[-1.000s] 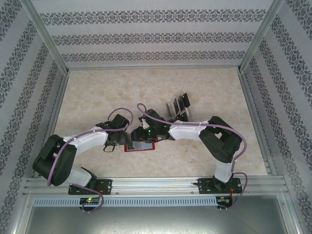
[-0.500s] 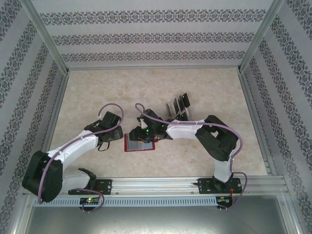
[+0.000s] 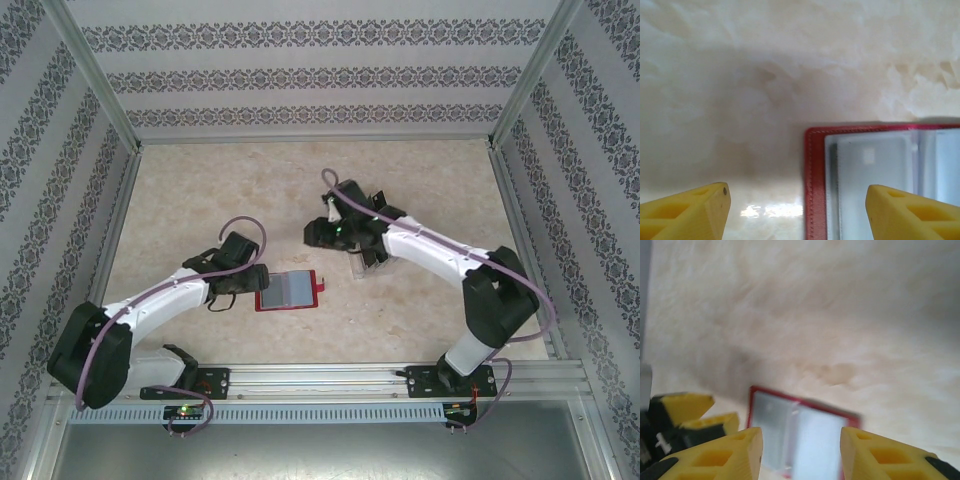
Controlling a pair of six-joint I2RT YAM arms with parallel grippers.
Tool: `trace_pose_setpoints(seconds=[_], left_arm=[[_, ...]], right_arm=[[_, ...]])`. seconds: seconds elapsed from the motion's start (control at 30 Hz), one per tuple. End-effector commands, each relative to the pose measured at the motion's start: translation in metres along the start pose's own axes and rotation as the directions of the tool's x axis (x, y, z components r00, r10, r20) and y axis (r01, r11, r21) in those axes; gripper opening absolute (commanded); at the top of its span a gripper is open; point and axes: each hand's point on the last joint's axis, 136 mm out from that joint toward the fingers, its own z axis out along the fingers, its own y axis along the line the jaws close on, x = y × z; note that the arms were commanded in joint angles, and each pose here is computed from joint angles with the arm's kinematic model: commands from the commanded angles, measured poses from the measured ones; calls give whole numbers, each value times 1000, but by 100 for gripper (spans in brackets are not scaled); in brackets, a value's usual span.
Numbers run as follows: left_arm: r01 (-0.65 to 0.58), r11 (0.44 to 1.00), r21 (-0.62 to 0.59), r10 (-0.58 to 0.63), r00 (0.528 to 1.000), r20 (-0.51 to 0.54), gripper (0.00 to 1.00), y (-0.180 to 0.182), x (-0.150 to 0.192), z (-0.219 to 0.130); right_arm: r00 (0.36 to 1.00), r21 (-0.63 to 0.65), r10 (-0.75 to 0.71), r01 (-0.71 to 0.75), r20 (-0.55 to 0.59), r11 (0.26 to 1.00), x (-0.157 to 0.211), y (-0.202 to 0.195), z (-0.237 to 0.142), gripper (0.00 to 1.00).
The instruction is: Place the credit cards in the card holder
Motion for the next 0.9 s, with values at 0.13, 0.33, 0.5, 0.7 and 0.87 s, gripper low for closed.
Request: trace_pose_setpoints(seconds=[0.13, 0.33, 0.5, 0.7, 0.87], left_arm=[[-44, 999, 6, 44, 999, -11, 73, -15, 6, 15], [-43, 997, -59, 41, 999, -35, 74, -2, 13, 21], [-44, 995, -84, 40, 998, -45, 74, 3, 16, 23], [-46, 995, -86, 42, 998, -50, 74, 2, 16, 26], [-48, 995, -84, 44, 998, -53, 74, 1, 16, 28]], right_arm=[[990, 384, -134, 142, -48, 912, -23, -88, -44, 45], [982, 478, -168, 190, -89, 857, -49, -110, -41, 43], [980, 500, -166, 200, -113, 842, -61, -119, -30, 39], [977, 441, -175, 213, -124, 872, -57, -101, -13, 36], [965, 434, -198, 254, -171, 865, -52, -91, 7, 36]])
